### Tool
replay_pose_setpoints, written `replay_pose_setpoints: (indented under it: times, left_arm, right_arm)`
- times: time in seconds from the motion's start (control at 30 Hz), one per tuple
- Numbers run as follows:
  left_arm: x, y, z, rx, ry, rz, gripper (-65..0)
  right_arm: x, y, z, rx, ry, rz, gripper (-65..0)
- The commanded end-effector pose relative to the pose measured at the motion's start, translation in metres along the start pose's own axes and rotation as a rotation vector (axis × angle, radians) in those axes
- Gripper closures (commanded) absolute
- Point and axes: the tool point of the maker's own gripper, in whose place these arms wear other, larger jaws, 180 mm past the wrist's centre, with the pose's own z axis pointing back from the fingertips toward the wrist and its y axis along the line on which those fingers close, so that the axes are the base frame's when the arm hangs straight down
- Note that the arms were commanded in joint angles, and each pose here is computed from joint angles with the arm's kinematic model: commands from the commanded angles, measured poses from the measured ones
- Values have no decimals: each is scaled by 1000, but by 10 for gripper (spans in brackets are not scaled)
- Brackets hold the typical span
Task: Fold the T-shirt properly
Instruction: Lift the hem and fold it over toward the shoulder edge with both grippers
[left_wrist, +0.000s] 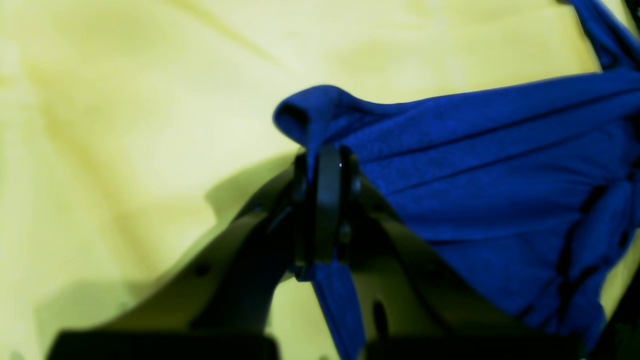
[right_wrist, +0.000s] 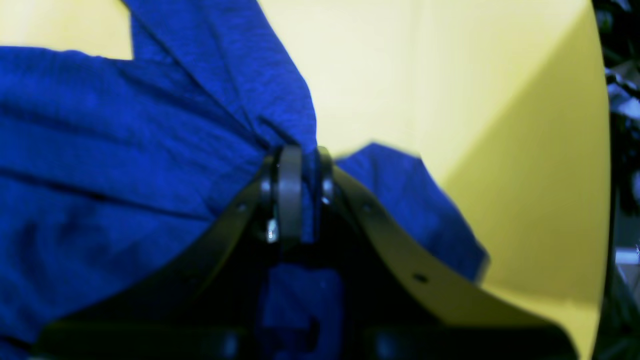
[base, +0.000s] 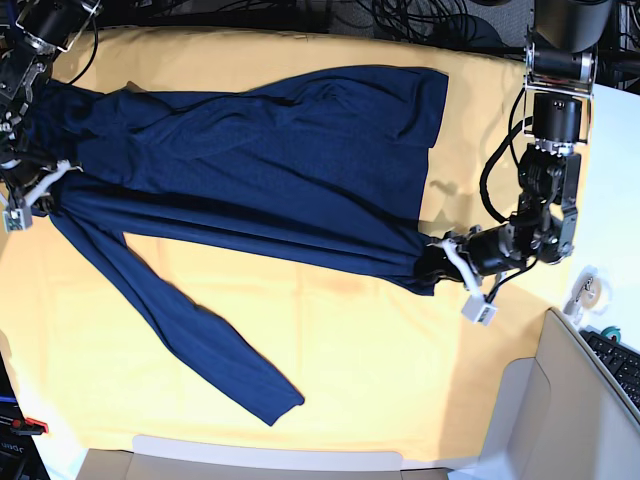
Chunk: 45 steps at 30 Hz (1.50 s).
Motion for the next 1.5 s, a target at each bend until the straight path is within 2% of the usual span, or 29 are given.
replay_pose_setpoints:
  times: [0.0, 0.23, 0.57, 0.73, 0.93, 1.0, 1.2, 1.3, 1.47]
  left_arm:
    - [22, 6, 16, 25, -52, -29, 0]
    - [3, 1, 41, 46, 3, -50, 0]
    - [-58, -5, 44, 49, 130, -31, 0]
    - [-70, 2, 45, 89, 171, -45, 0]
    - [-84, 10, 46, 137, 219, -70, -4]
    - [-87, 10, 46, 136, 226, -68, -32]
    - [-97, 11, 48, 139, 241, -53, -154]
    - [-97, 12, 48, 140, 240, -53, -168]
    - [-97, 12, 49, 142, 241, -53, -170]
  right_arm:
    - [19, -21, 11, -57, -50, 22, 0]
    - [4, -25, 27, -82, -23, 51, 0]
    - [-2, -21, 25, -72, -9, 45, 0]
    - [-10, -22, 24, -76, 52, 42, 0]
    - [-11, -23, 24, -78, 68, 38, 0]
    - [-14, -24, 24, -81, 91, 39, -50]
    - [-11, -26, 24, -87, 91, 38, -262]
    - [-7, -27, 25, -92, 80, 40, -292]
    - [5, -44, 31, -135, 40, 10, -293]
